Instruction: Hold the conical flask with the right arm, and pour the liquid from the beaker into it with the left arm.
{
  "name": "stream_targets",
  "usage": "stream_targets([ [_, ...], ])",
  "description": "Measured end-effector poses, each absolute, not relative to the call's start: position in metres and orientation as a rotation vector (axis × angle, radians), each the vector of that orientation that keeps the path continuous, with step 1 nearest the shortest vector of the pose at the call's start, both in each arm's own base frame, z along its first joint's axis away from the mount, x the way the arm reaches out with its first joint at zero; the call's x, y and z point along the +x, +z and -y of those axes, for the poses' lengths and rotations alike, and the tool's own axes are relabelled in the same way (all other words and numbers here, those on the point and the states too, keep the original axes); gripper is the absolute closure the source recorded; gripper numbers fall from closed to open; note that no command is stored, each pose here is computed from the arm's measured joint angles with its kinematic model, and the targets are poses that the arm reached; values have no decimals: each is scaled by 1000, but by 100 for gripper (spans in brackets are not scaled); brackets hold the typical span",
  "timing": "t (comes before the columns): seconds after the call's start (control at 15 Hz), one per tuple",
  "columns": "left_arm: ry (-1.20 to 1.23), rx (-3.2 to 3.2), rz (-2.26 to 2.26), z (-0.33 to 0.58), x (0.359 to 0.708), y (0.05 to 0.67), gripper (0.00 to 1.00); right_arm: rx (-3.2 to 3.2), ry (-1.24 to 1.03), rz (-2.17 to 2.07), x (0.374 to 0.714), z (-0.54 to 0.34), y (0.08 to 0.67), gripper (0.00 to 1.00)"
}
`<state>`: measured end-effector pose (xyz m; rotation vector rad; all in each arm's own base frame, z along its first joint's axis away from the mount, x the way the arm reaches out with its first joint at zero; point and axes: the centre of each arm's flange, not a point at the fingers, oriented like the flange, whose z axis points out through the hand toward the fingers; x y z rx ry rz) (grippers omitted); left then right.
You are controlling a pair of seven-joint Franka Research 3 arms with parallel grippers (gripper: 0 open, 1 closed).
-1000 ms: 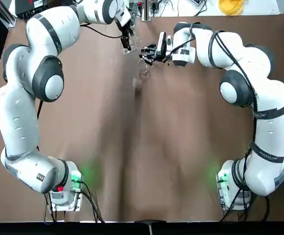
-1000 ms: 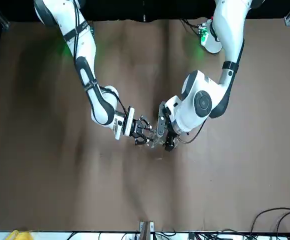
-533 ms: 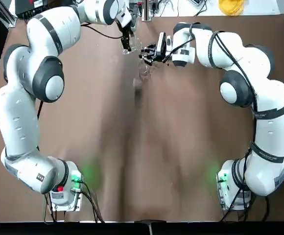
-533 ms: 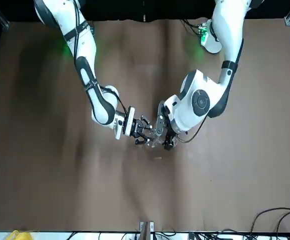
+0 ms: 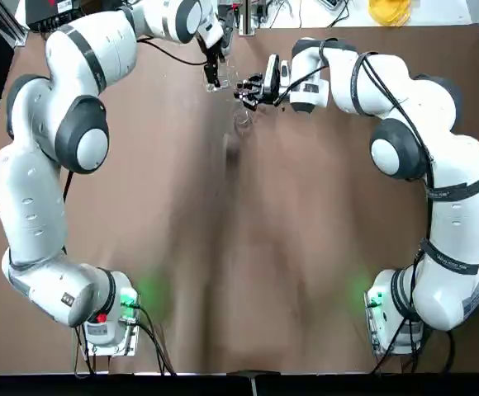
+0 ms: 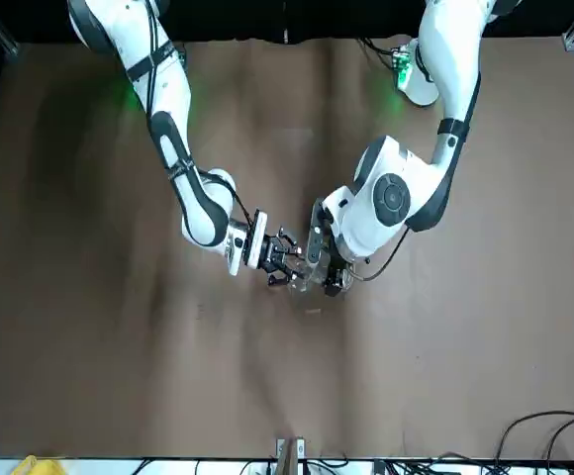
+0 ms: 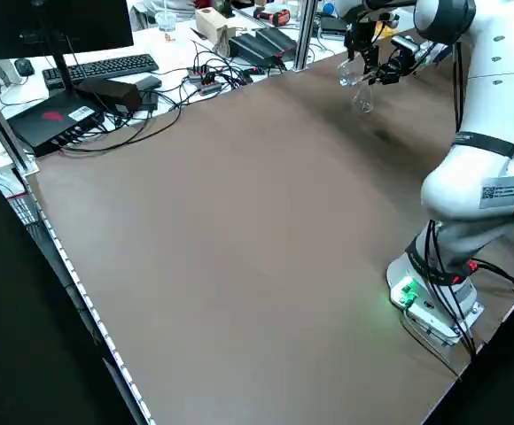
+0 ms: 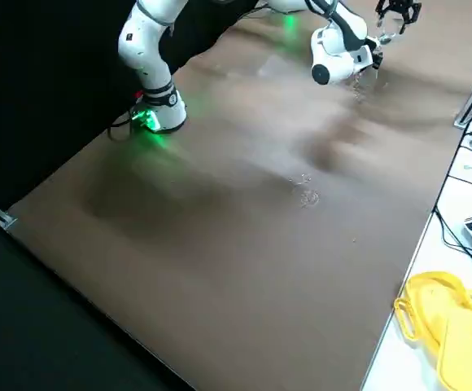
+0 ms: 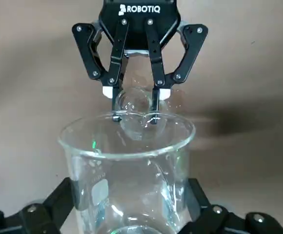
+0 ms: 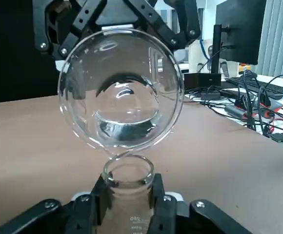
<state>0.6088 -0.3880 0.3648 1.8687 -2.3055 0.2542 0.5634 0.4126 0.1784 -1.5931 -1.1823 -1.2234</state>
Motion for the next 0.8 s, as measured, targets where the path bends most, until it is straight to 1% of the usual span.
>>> stream_targets([
  [0.8, 234, 1883, 2339, 393, 604, 368, 4, -1594, -1224, 1179, 563, -413, 178, 61],
])
